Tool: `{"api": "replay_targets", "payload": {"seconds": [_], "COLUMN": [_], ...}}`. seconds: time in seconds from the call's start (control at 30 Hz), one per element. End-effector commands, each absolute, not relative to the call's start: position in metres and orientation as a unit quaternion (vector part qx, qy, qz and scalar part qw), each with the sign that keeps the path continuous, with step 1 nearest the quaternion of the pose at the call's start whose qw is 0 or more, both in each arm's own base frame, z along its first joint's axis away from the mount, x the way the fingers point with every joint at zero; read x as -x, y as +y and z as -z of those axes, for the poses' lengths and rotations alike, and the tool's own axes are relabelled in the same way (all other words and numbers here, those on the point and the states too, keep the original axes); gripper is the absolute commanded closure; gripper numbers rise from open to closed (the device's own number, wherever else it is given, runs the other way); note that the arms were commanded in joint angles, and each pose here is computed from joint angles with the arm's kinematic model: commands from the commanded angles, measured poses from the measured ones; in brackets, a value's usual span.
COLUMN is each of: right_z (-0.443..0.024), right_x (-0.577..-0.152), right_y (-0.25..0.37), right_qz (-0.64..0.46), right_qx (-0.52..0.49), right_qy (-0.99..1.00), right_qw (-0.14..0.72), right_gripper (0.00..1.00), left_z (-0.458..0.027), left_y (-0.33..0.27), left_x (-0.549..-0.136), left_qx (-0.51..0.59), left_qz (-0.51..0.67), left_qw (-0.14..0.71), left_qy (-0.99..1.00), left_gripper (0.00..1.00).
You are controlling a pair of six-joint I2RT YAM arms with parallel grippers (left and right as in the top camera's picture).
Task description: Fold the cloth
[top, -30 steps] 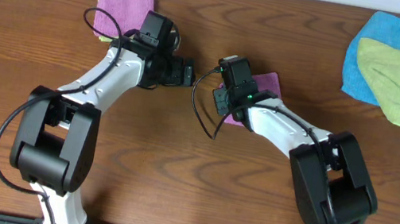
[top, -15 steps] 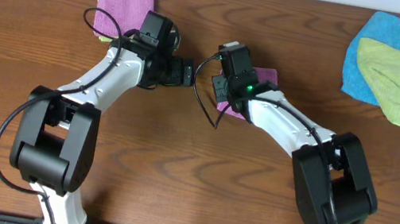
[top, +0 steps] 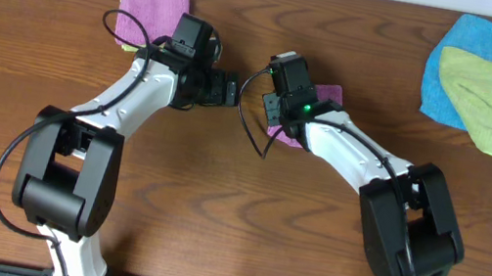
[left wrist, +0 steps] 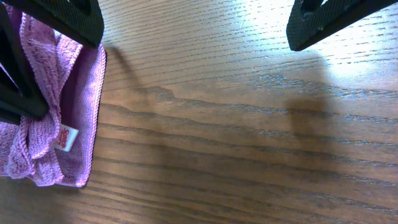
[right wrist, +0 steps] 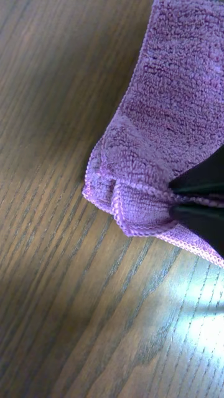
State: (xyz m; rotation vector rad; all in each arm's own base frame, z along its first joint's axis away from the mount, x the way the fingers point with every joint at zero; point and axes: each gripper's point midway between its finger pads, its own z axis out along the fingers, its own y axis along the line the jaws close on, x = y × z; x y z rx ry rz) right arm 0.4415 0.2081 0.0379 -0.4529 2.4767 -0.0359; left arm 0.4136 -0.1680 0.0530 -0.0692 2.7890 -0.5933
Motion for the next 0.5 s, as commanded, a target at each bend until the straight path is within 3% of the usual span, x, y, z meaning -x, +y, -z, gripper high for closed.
{"api": "replay_targets", "payload": {"seconds": [0.0, 0.07, 0.13, 0.27, 0.3, 0.47], "right_z": [-0.043, -0.043, -0.043, -0.048, -0.049, -0.051], "right_x": [-0.446, -0.446, -0.445, -0.45, -0.452, -0.453], "right_y": [0.211, 0.214, 0.219, 0.225, 0.226, 0.232], "right_qz": [0.017, 0.01, -0.004, -0.023, -0.029, -0.053], "right_qx": [0.167, 0.168, 0.171, 0.154, 0.148, 0.127], "right_qy": [0.934, 0.934, 0.934, 0.932, 0.931, 0.932], "right_qw": [0.315, 0.314, 0.314, 0.327, 0.332, 0.334], "right_gripper": [0.97, 0.93, 0.79, 0.26, 0.22, 0.26], "left_z": [-0.07, -0.07, -0.07, -0.07, -0.07, -0.07], "left_y": [-0.168, -0.168, -0.168, -0.168, -0.168, -0.168], "left_x": [-0.419, -0.419, -0.419, -0.419, -0.419, -0.419], "left_qx": [0.02, 0.02, 0.02, 0.02, 0.019, 0.011], "left_qz": [0.21, 0.21, 0.21, 0.21, 0.21, 0.208], "left_qw": [0.165, 0.165, 0.165, 0.165, 0.165, 0.167], "left_qy": [0.964, 0.964, 0.964, 0.964, 0.964, 0.964], "left_gripper": [0.05, 0.05, 0.05, 0.05, 0.05, 0.05]}}
